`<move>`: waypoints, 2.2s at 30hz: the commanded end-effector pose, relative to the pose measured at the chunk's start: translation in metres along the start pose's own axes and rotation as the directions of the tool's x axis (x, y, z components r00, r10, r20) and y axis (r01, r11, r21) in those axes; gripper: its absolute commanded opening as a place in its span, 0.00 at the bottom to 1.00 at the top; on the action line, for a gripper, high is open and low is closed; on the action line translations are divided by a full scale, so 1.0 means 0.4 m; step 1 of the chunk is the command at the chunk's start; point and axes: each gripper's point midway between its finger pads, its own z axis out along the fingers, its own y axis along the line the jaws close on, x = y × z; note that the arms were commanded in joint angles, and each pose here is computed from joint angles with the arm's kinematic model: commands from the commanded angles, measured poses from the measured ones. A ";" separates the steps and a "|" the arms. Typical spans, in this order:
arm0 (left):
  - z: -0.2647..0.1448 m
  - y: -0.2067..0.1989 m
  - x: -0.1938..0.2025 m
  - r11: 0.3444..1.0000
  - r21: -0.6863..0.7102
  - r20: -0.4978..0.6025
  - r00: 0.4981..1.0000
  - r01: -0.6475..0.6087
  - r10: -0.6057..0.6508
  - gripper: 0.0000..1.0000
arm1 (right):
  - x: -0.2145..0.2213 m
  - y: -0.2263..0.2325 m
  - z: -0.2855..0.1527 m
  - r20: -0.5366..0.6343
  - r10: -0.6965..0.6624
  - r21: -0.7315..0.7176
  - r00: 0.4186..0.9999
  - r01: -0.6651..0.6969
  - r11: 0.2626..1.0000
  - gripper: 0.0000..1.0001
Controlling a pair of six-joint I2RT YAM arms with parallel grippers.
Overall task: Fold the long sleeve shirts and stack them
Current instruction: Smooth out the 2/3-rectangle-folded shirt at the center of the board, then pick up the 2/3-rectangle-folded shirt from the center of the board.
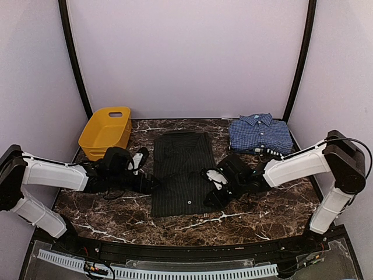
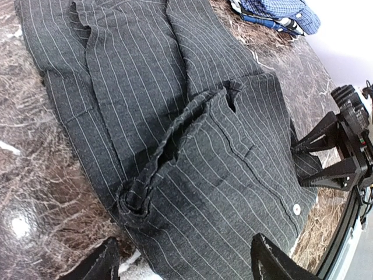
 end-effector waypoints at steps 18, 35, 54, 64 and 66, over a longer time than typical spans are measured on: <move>-0.024 -0.230 0.088 0.852 0.215 0.036 0.876 -0.477 0.481 0.84 | -0.044 -0.030 -0.103 0.064 0.085 0.005 0.994 -0.085 0.996 0.58; 0.137 -0.258 0.161 0.518 0.072 -0.137 0.506 -0.853 0.852 0.85 | -0.031 -0.056 -0.124 0.040 0.201 -0.047 0.979 -0.199 0.979 0.73; 0.195 -0.213 0.265 0.487 0.165 -0.295 0.429 -0.857 0.854 0.08 | -0.004 -0.102 -0.151 0.054 0.218 0.014 0.974 -0.219 0.976 0.74; 0.119 -0.354 0.371 0.554 0.399 -0.339 0.444 -0.731 0.829 0.00 | -0.044 -0.146 -0.218 0.109 0.209 0.068 0.972 -0.217 0.974 0.74; 0.095 -0.388 0.385 0.573 0.438 -0.359 0.449 -0.693 0.818 0.00 | -0.044 -0.159 -0.222 0.104 0.209 0.080 0.972 -0.217 0.973 0.74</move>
